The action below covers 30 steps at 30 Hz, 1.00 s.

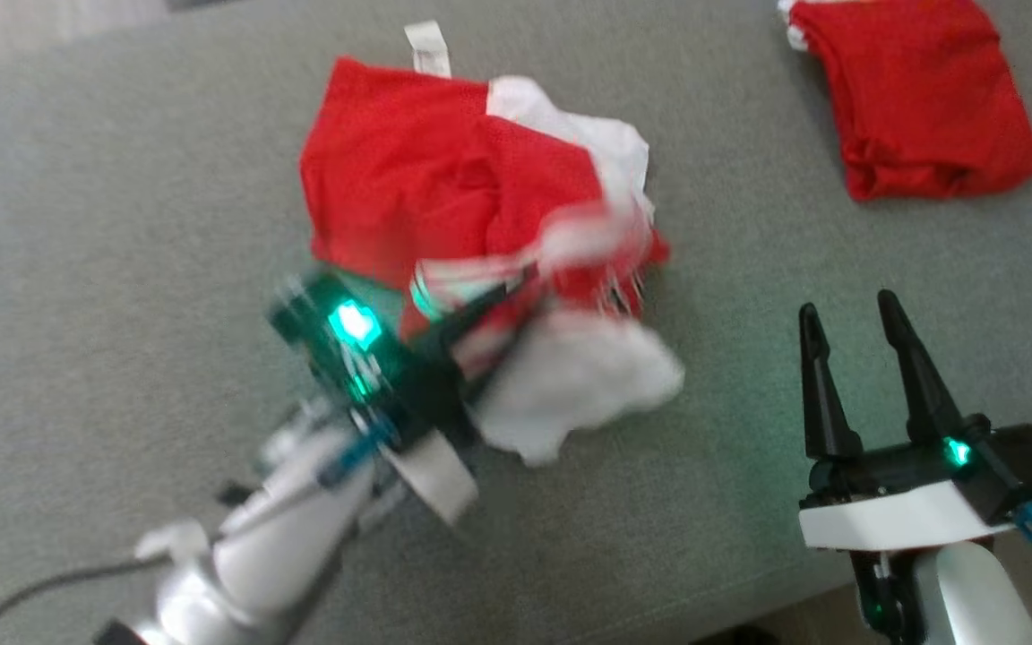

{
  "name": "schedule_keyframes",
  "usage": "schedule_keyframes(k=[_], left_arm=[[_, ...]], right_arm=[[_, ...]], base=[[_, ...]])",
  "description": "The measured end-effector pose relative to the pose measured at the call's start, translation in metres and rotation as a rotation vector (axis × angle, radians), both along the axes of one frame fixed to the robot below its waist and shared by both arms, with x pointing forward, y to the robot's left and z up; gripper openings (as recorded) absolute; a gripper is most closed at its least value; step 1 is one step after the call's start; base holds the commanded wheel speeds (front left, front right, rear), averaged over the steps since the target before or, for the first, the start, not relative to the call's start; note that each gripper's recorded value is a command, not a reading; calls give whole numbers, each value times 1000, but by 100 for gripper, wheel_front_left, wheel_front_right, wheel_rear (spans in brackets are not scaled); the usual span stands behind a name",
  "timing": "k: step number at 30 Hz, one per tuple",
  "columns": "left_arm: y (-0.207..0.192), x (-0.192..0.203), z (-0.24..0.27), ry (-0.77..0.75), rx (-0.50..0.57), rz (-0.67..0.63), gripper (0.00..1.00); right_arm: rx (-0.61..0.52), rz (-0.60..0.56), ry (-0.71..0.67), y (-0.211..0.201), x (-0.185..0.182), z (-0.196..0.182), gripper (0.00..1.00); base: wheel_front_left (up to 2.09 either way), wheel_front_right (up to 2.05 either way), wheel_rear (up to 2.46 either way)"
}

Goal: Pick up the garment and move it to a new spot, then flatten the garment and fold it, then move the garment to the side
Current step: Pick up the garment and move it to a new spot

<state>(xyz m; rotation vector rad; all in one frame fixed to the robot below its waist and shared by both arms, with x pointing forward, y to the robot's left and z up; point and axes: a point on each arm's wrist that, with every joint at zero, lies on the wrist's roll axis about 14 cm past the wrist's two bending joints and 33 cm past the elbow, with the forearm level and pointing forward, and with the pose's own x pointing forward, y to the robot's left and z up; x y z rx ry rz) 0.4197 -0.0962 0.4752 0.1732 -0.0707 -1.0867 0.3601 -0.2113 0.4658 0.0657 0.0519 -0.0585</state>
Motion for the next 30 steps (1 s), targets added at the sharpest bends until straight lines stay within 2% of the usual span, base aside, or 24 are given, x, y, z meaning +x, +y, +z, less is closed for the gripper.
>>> schedule_keyframes(k=[4,7,10,15,20,23,24,30], left_arm=[[-12,-43,-53,147,40,-93,100],[-13,-56,-53,202,-5,-90,100],[-3,-49,-32,179,-67,-19,100],[40,-40,10,95,-154,185,100],[108,-44,22,108,-209,466,100],[157,-47,30,115,-272,677,100],[157,-47,30,115,-272,677,100],[241,-86,25,118,-326,996,100]], right_arm=[[-7,-19,39,-6,2,-12,100],[-8,-11,40,-5,7,-14,100],[1,11,31,1,13,-14,100],[25,76,-3,22,20,-6,100],[51,137,2,44,14,-7,100],[69,169,1,55,5,-5,100],[69,169,1,55,5,-5,100],[67,246,3,78,-13,-4,100]], base=[[0,0,0],[0,0,0],[0,0,0],[0,0,0],[0,0,0],[0,0,0],[0,0,0],[0,0,0]])
